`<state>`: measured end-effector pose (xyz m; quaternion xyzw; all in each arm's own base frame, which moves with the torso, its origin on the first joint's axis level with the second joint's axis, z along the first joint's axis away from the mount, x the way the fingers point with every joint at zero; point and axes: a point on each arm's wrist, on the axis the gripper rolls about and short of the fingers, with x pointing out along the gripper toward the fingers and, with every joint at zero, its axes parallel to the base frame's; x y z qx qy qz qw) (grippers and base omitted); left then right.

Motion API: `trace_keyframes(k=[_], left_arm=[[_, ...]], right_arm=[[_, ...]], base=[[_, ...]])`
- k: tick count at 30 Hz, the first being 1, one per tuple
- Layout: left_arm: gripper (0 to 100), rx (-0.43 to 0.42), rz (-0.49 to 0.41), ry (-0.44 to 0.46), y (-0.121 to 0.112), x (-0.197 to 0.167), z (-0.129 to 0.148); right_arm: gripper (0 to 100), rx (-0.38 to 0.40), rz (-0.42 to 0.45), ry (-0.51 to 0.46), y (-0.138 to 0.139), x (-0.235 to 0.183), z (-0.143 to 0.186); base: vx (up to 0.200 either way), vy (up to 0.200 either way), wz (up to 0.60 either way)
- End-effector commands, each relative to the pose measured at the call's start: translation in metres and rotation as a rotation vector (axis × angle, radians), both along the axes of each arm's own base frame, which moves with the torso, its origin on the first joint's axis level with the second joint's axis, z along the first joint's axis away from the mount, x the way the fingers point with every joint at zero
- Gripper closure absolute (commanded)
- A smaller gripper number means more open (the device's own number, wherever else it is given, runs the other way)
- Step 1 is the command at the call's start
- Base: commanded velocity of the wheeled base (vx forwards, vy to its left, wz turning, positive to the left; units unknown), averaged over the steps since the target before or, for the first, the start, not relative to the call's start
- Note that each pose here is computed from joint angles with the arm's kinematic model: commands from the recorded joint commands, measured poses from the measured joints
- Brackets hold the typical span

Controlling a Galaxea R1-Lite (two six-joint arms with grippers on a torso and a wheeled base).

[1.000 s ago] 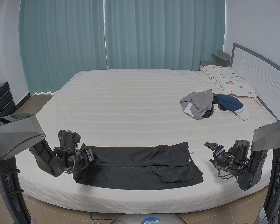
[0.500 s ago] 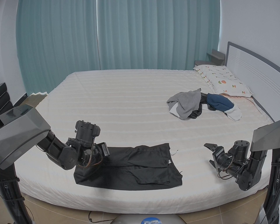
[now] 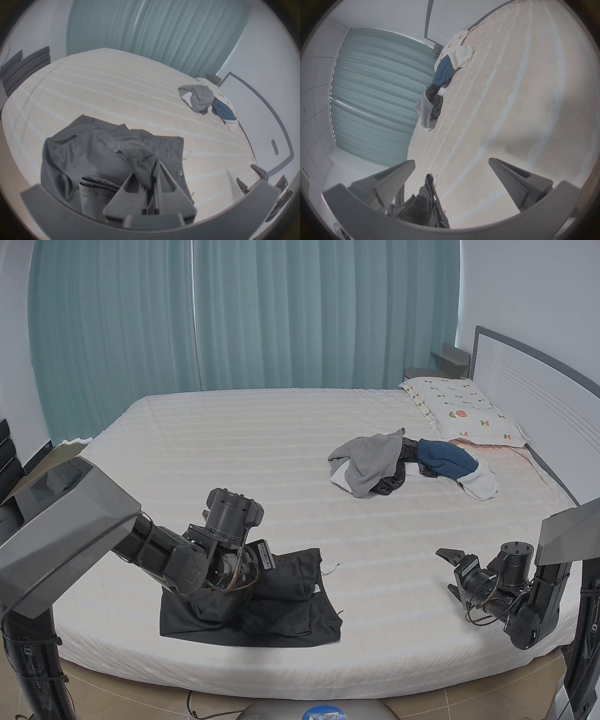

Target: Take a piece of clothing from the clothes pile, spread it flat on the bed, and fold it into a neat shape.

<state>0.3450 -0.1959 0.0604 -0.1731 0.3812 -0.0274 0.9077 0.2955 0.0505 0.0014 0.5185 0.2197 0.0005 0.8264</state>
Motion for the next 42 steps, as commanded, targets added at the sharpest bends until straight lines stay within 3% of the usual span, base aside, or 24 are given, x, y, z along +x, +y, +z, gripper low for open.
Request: trace_keyframes(k=[1,5,6,16,22,25,26,33,38,42], left_arm=[[100,0.004,-0.011,0.026,-0.011,0.002,-0.016],[100,-0.017,-0.012,0.025,-0.02,0.001,-0.018],[0,-0.018,-0.017,0.024,-0.023,0.0,-0.018],[0,-0.098,0.007,0.013,-0.035,-0.002,-0.009],[0,-0.167,0.048,-0.03,-0.024,-0.009,0.022],[0,-0.19,0.077,-0.045,-0.008,-0.013,0.036],[0,-0.203,0.105,-0.054,0.008,-0.016,0.043],[0,-0.253,0.211,-0.012,0.06,-0.023,0.035],[0,-0.382,0.317,0.073,0.104,-0.025,0.024],[0,-0.446,0.342,0.132,0.123,-0.029,0.018]], right_arm=[[0,0.001,0.002,-0.007,0.001,0.0,0.0],[0,0.001,0.005,-0.003,0.001,0.0,-0.001],[0,0.0,0.003,-0.001,0.001,0.0,-0.001],[0,-0.002,0.017,0.012,0.005,-0.002,-0.005],[0,-0.003,0.023,0.017,0.006,-0.003,-0.005],[0,-0.004,0.04,0.02,0.012,-0.004,-0.006],[0,-0.007,0.054,0.016,0.016,-0.005,-0.005],[0,-0.033,0.122,0.016,0.032,-0.01,-0.005],[0,-0.179,0.191,0.005,0.04,-0.012,-0.004],[0,-0.235,0.226,0.001,0.049,-0.017,0.004]], base=[[0.0,0.0,0.0],[0.0,0.0,0.0],[0.0,0.0,0.0],[0.0,0.0,0.0],[0.0,0.0,0.0],[0.0,0.0,0.0],[0.0,0.0,0.0],[0.0,0.0,0.0],[0.0,0.12,0.0],[0.0,0.2,0.0]])
